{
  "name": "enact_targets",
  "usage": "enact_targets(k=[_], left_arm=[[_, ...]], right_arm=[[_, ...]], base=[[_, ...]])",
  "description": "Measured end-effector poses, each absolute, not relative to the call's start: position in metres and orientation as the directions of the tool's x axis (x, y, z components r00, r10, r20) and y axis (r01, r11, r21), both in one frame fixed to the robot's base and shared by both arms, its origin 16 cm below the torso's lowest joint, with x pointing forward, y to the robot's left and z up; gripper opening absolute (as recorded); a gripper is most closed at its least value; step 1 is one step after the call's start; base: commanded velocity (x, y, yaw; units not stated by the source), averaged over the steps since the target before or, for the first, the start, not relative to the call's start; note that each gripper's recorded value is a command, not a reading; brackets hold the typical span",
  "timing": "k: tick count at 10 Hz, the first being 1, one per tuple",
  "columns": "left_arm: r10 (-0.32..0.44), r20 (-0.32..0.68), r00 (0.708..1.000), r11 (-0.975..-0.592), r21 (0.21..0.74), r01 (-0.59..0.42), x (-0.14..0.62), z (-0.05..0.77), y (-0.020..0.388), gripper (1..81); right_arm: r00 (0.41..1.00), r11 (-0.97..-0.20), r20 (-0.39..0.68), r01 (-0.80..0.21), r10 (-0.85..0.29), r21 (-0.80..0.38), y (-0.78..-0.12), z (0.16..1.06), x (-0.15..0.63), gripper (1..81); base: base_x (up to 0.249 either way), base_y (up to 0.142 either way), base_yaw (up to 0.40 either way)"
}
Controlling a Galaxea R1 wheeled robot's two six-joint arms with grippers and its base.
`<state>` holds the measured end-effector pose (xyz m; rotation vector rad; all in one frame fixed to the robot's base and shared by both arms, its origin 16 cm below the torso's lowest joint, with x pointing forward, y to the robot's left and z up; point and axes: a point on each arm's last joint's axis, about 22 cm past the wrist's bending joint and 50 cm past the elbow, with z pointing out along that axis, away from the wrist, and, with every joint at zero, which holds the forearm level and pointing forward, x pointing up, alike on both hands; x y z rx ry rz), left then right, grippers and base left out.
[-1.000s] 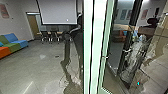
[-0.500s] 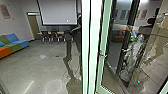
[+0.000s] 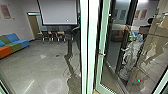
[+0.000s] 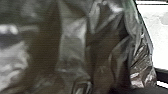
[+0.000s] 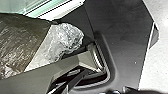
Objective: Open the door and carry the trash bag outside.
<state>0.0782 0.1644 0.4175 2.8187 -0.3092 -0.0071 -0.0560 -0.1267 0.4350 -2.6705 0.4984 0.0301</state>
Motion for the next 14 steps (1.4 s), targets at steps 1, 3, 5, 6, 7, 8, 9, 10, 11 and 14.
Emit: enact_targets(k=[1, 3, 5, 6, 7, 8, 9, 10, 11, 14], left_arm=[[-0.212, 0.028, 0.977, -0.930, 0.300, -0.211, 0.078, 0.417, 0.165, 1.0], [-0.213, 0.028, 0.977, -0.930, 0.300, -0.212, 0.078, 0.417, 0.165, 1.0], [-0.213, 0.023, 0.977, -0.930, 0.300, -0.210, 0.072, 0.417, 0.165, 1.0], [-0.214, 0.019, 0.977, -0.930, 0.300, -0.210, 0.070, 0.417, 0.166, 1.0], [-0.216, 0.023, 0.976, -0.930, 0.300, -0.212, 0.074, 0.417, 0.165, 1.0], [-0.217, 0.029, 0.976, -0.929, 0.300, -0.215, 0.078, 0.418, 0.164, 1.0], [-0.217, 0.032, 0.976, -0.929, 0.299, -0.216, 0.080, 0.418, 0.164, 1.0], [-0.217, 0.031, 0.976, -0.929, 0.300, -0.216, 0.080, 0.418, 0.164, 1.0], [-0.217, 0.031, 0.976, -0.929, 0.300, -0.216, 0.080, 0.418, 0.164, 1.0], [-0.217, 0.029, 0.976, -0.929, 0.301, -0.216, 0.080, 0.418, 0.164, 1.0]], right_arm=[[0.936, -0.846, -0.096, -0.349, -0.340, -0.403, -0.125, 0.435, -0.055, 81.1], [0.935, -0.845, -0.097, -0.349, -0.340, -0.406, -0.123, 0.436, -0.055, 81.1], [0.935, -0.845, -0.102, -0.352, -0.341, -0.402, -0.123, 0.435, -0.062, 81.1], [0.934, -0.846, -0.109, -0.354, -0.339, -0.399, -0.123, 0.435, -0.067, 81.1], [0.935, -0.845, -0.106, -0.353, -0.340, -0.403, -0.120, 0.435, -0.063, 81.1], [0.935, -0.843, -0.099, -0.350, -0.340, -0.408, -0.119, 0.436, -0.058, 81.1], [0.935, -0.844, -0.098, -0.350, -0.341, -0.406, -0.120, 0.435, -0.057, 81.1], [0.935, -0.846, -0.099, -0.352, -0.342, -0.400, -0.122, 0.434, -0.058, 81.1], [0.935, -0.847, -0.099, -0.351, -0.341, -0.399, -0.122, 0.434, -0.058, 81.1], [0.934, -0.849, -0.098, -0.353, -0.343, -0.394, -0.118, 0.433, -0.057, 81.1]], base=[[-0.089, 0.000, 0.000], [-0.089, 0.000, 0.000], [-0.033, 0.000, 0.000], [0.000, 0.000, 0.000], [0.000, 0.000, 0.000], [0.000, 0.000, 0.000], [0.000, 0.000, 0.000], [0.000, 0.000, 0.000], [0.000, 0.000, 0.000], [0.000, 0.000, 0.000]])
